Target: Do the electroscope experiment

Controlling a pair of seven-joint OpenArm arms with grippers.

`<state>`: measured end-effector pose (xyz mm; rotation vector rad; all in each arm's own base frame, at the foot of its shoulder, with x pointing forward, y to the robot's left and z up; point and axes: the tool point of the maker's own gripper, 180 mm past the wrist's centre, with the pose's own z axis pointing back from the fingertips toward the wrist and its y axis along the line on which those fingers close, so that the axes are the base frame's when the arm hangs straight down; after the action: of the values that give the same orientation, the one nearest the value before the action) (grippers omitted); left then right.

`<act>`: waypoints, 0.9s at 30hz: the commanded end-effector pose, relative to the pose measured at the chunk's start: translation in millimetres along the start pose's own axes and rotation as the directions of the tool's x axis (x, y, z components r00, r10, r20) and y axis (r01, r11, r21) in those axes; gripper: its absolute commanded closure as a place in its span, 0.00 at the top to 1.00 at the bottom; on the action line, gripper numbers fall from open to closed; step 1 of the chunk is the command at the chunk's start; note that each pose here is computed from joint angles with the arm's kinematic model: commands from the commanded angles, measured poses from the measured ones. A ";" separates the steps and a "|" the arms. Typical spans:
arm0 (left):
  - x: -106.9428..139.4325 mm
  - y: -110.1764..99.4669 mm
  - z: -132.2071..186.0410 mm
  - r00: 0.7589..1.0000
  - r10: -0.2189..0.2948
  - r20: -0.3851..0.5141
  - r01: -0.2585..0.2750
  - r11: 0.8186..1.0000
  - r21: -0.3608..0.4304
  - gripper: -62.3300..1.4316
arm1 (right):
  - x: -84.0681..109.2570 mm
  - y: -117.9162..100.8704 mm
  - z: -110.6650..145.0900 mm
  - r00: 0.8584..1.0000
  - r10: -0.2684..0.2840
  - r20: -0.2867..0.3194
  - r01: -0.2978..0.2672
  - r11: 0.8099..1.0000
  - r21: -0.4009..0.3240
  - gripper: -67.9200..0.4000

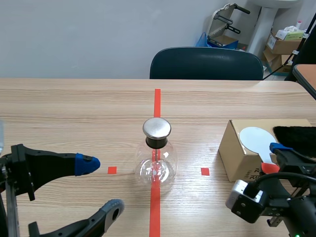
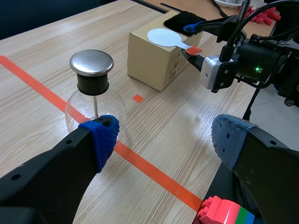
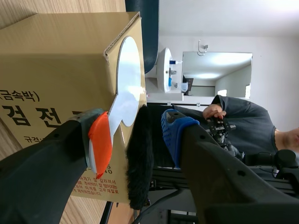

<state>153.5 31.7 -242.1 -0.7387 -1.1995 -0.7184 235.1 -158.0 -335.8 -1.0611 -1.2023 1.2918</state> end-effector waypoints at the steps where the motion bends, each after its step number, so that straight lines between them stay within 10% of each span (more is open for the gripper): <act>1: 11.6 -2.3 -2.1 0.999 0.005 0.043 -0.004 1.000 -0.005 0.71 | -4.6 -9.0 -4.2 1.000 0.013 -0.005 -0.013 0.999 -0.030 0.34; 12: 11.5 -2.4 -2.1 0.999 0.005 0.043 -0.005 1.000 -0.005 0.71 | -4.6 -9.0 -4.3 1.000 0.024 -0.003 -0.024 0.999 -0.030 0.02; 27: 11.5 -2.4 -2.1 0.999 0.005 0.043 -0.005 1.000 -0.005 0.71 | -5.2 -8.6 -4.3 1.000 0.025 -0.007 -0.025 0.999 -0.028 0.02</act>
<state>153.5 31.7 -242.1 -0.7387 -1.1995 -0.7184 235.2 -158.7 -336.4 -1.0656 -1.1944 1.2964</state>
